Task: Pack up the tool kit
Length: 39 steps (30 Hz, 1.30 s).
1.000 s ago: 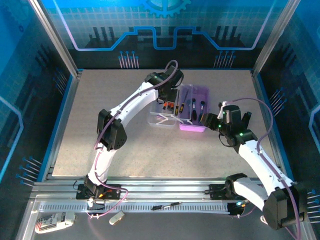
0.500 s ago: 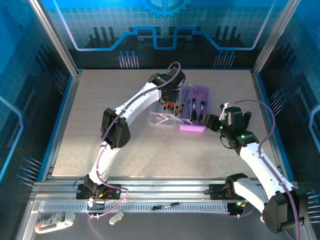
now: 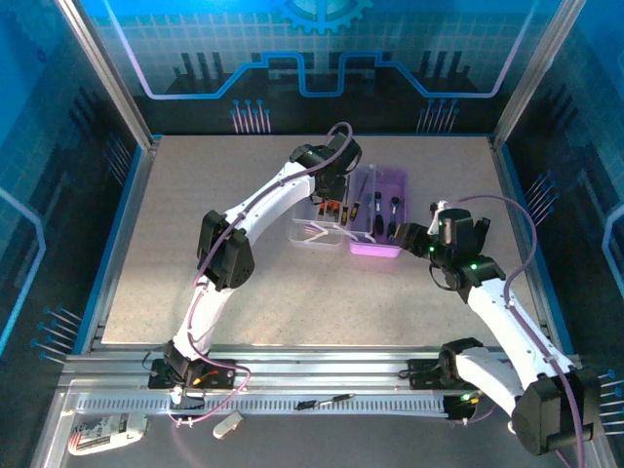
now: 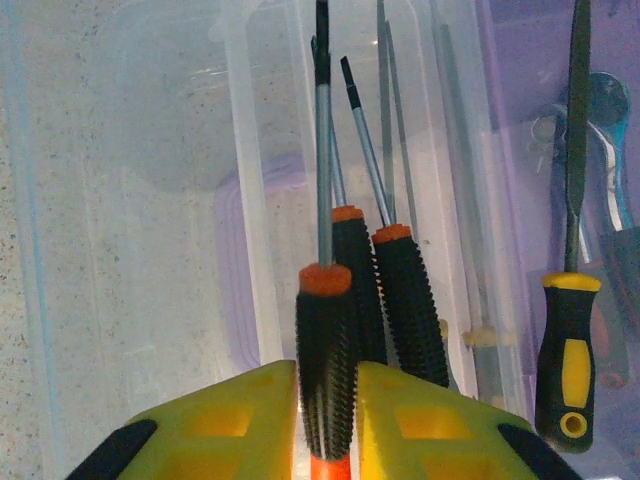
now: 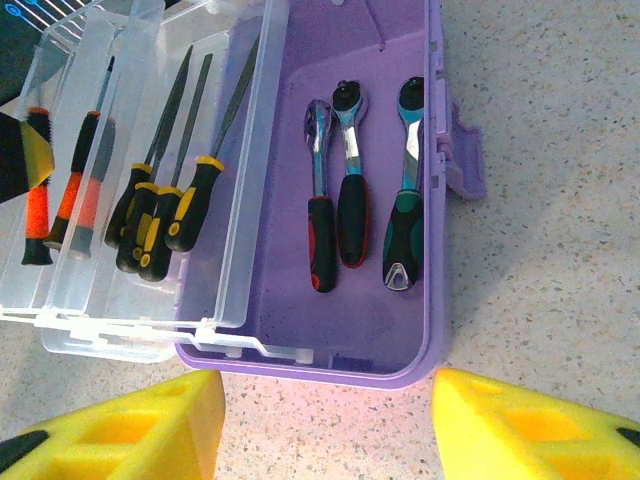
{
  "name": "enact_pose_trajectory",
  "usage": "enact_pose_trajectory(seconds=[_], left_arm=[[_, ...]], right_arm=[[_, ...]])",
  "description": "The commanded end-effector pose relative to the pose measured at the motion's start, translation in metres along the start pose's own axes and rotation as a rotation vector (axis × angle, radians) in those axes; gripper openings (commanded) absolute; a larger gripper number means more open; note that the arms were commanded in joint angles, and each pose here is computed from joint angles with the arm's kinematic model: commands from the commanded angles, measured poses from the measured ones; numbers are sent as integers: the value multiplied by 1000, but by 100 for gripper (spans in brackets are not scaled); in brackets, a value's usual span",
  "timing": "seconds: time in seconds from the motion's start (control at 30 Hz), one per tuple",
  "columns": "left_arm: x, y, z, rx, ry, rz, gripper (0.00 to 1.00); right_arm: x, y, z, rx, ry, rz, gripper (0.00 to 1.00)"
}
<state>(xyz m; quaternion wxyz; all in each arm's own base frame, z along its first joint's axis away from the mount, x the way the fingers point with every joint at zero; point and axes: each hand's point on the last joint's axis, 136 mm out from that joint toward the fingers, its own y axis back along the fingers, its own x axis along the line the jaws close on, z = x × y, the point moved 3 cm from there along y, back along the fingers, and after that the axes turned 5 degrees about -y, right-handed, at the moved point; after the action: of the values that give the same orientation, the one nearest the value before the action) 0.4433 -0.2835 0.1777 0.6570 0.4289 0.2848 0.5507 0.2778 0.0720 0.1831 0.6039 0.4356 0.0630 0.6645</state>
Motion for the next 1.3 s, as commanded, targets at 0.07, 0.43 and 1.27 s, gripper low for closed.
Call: enact_pose_trajectory(seconds=[0.07, 0.43, 1.27], left_arm=[[4, 23, 7, -47, 22, -3, 27], [18, 63, 19, -126, 57, -44, 33], [99, -4, -90, 2, 595, -608, 28]], right_arm=[[-2, 0, 2, 2, -20, 0, 58], [-2, -1, 6, 3, 1, -11, 58], [-28, -99, 37, 232, -96, 53, 48]])
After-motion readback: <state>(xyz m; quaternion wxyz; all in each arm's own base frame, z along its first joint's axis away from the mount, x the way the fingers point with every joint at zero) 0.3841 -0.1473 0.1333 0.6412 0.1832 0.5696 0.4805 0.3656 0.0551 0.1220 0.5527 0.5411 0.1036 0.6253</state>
